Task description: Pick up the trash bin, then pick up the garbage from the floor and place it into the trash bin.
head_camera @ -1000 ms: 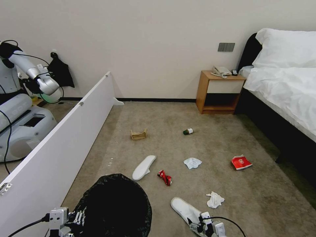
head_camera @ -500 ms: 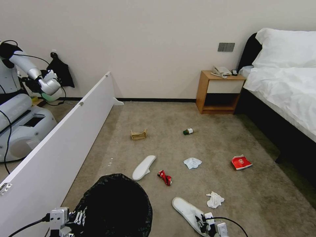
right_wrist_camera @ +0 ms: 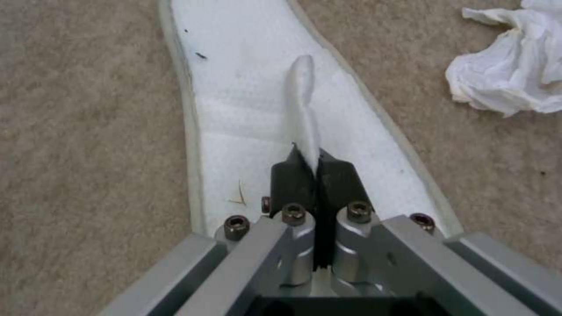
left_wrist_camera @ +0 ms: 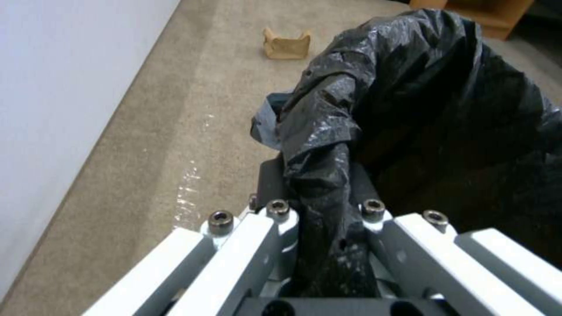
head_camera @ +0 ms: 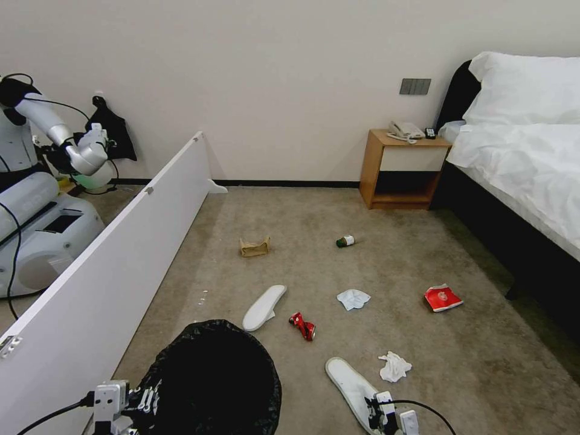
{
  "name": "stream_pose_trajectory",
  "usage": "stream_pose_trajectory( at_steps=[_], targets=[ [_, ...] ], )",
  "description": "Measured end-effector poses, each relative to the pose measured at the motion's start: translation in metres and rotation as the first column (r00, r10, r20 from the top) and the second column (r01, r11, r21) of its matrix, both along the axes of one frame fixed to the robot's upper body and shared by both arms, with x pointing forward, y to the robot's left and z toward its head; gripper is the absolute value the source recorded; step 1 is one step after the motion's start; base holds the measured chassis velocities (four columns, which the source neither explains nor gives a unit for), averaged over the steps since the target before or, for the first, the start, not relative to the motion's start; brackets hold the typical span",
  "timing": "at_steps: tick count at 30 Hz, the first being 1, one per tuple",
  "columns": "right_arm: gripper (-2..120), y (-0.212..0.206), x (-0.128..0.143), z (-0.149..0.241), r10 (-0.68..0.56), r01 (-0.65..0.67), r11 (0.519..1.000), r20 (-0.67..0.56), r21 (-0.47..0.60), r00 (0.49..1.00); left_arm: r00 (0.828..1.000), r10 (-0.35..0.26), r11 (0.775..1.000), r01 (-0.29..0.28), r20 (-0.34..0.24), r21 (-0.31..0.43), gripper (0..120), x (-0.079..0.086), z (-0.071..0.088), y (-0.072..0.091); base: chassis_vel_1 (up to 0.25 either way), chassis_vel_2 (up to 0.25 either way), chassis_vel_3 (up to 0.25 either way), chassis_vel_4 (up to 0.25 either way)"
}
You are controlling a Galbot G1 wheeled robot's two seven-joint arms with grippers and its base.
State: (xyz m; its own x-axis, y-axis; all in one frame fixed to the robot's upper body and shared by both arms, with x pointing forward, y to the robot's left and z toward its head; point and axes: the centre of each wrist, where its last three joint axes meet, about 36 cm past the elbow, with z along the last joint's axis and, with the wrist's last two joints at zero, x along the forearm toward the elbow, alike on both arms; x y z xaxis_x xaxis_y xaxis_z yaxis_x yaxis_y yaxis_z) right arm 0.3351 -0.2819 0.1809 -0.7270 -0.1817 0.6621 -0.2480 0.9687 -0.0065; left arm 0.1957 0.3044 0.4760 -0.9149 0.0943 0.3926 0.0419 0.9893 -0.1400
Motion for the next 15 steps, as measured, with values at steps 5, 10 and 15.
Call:
stream_pose_trajectory(
  at_steps=[5, 10, 15],
  targets=[
    [0, -0.009, -0.007, 0.017, -0.015, 0.014, 1.000, 0.072, 0.015, 0.997, 1.000, -0.003, 1.000, 0.003, -0.006, 0.000, 5, 0.000, -0.002, 0.000, 0.000, 0.000, 0.000, 0.000],
    [0, -0.018, -0.011, 0.043, -0.032, 0.017, 0.997, 0.208, 0.070, 0.978, 1.000, -0.008, 1.000, 0.008, -0.010, 0.000, 5, 0.000, -0.003, 0.000, 0.000, 0.000, 0.000, 0.000],
    [0, -0.022, -0.004, 0.091, -0.031, -0.069, 0.978, 0.463, 0.196, 0.886, 0.999, -0.033, 0.999, 0.032, -0.029, -0.031, 5, 0.004, 0.001, -0.001, 0.000, 0.000, 0.000, 0.000]
  ],
)
